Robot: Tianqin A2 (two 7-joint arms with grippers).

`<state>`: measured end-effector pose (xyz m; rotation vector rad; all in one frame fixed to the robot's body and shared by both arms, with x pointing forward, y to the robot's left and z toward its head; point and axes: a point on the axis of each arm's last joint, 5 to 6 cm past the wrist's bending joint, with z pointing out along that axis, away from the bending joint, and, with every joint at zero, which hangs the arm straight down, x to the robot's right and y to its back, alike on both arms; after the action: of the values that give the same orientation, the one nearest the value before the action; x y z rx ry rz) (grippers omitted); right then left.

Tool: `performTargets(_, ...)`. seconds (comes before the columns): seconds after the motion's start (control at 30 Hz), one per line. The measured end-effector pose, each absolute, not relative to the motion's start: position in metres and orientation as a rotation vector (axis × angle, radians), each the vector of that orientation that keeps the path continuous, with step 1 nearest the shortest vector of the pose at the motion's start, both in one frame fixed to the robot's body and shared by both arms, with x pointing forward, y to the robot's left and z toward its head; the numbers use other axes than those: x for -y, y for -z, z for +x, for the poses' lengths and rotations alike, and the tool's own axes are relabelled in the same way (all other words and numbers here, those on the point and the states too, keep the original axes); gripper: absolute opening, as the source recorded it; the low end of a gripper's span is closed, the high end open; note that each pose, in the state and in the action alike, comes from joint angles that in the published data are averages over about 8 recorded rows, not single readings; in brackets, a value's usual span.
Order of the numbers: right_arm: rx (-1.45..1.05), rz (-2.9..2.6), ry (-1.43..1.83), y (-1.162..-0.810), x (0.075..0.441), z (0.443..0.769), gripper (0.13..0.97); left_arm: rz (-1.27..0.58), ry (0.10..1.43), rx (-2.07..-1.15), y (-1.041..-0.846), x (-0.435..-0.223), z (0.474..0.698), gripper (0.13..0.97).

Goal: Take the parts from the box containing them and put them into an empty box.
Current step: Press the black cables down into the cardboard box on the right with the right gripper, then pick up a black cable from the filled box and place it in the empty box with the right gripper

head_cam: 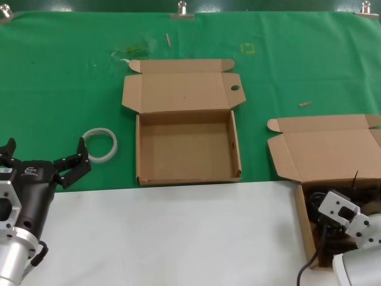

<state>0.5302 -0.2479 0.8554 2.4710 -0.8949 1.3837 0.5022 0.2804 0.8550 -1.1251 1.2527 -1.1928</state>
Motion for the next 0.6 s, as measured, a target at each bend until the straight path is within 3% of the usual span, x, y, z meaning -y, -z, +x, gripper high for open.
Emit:
performTargets(0.23,0.921,2.485,-1.377,-0.8536,0.2478,0.5288,0.426,-1.125,1.193,-1.253,-0.8550,-0.2804,0.5022,0.965)
performTargets(0.37,0.941,2.490,-1.375,-0.8533,0.2479,0.5273,0.426,-1.125,1.193,-1.253,-0.8550,-0.2804,0.5022,0.965)
performTargets(0.6,0.975,2.490,-1.379,-0.8560,0.2485,0.5238,0.287,-1.125,1.193,-1.253,-0.8550,-0.2804,0.5022,0.965)
